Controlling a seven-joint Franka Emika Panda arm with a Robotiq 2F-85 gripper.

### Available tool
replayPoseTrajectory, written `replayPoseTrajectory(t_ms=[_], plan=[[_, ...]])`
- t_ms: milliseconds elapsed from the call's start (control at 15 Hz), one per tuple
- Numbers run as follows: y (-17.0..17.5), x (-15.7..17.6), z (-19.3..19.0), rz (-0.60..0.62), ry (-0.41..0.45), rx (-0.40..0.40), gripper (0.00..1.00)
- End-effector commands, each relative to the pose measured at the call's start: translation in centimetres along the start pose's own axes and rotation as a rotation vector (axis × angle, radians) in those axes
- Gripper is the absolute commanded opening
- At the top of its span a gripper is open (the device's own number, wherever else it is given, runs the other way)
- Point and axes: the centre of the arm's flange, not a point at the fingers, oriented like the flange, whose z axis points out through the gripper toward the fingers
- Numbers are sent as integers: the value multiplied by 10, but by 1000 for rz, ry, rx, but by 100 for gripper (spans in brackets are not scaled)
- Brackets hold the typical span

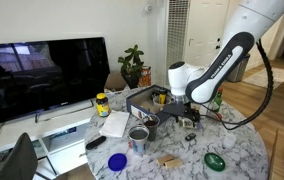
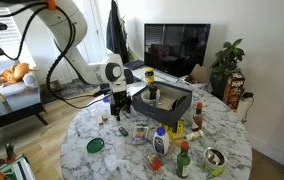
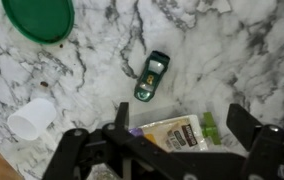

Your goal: Pick up the toy car and place it the right way up on the table

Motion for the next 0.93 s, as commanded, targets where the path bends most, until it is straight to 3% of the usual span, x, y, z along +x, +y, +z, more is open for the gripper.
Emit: replayPoseTrajectory(t_ms=[0,600,733,800,867], plan=[[39,24,-48,-163,-110,-6,100],[81,31,-112,-658,-202,-80,100],[83,33,-120,-757,-203,-63,100],[68,30,-112,-677,-186,-67,100],[69,31,-117,-711,-184,-60,100]])
